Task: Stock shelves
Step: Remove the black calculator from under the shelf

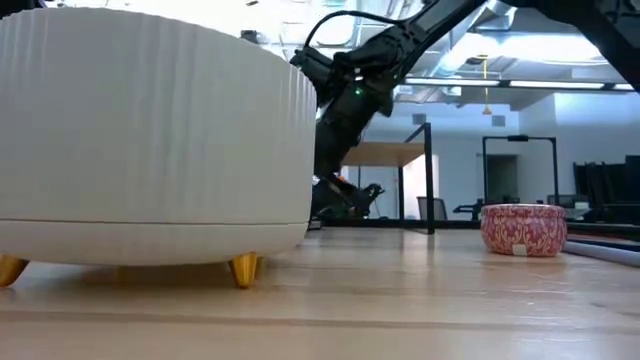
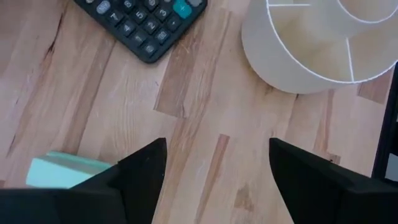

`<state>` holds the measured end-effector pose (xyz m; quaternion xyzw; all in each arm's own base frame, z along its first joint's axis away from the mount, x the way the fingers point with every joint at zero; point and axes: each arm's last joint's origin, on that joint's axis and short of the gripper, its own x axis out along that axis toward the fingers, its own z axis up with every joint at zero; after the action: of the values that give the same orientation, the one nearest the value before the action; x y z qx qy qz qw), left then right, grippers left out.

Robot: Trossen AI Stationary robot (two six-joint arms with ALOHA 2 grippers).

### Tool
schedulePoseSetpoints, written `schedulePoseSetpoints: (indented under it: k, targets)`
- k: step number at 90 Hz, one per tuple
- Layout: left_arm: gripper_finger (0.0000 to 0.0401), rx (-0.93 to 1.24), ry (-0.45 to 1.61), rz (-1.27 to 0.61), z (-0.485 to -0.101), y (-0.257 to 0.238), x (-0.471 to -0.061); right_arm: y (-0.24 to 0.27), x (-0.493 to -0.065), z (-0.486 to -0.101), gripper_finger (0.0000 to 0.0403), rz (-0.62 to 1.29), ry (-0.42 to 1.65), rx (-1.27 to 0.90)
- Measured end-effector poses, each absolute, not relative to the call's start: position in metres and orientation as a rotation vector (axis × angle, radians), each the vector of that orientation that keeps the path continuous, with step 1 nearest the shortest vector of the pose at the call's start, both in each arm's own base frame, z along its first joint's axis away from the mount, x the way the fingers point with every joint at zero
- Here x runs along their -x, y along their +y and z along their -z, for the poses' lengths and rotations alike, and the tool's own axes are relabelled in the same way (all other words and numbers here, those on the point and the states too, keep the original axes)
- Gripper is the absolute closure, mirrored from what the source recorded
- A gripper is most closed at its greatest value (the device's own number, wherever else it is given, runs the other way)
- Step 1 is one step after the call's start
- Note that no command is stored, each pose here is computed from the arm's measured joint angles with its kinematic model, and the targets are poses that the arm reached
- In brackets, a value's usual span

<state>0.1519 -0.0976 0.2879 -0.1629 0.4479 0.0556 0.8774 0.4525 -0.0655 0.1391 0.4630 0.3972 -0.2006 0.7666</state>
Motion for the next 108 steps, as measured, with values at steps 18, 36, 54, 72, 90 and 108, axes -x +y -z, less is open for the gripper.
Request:
schedulePoseSetpoints:
  k: [18,36,54,72,90,108]
  targets:
    - [0.0144,0.337,0.93,-0.122,-0.288,-0.097,-0.152,-0.056,-0.455,-0.15,0.0379,0.366,0.836,-1.005]
    - [0.0144,0.334,0.926,-0.127,-0.288,-0.097,-0.152,-0.054,-0.441,-0.187,0.0388,0.391,0.814,-0.967]
    - [0.0144,0.328,0.922,-0.13,-0.288,-0.097,-0.152,-0.047,-0.393,-0.256,0.0389,0.378,0.915,-0.834]
    - [0.0144,0.325,0.916,-0.135,-0.288,-0.097,-0.152,-0.035,-0.318,-0.315,0.0389,0.223,1.138,-0.699]
    - [0.0144,0.325,0.909,-0.138,-0.288,-0.097,-0.153,-0.019,-0.258,-0.322,0.0389,0.002,1.559,-0.566]
    - [0.0144,0.328,0.901,-0.147,-0.289,-0.097,-0.153,-0.005,-0.229,-0.284,0.0389,-0.209,1.709,-0.486]
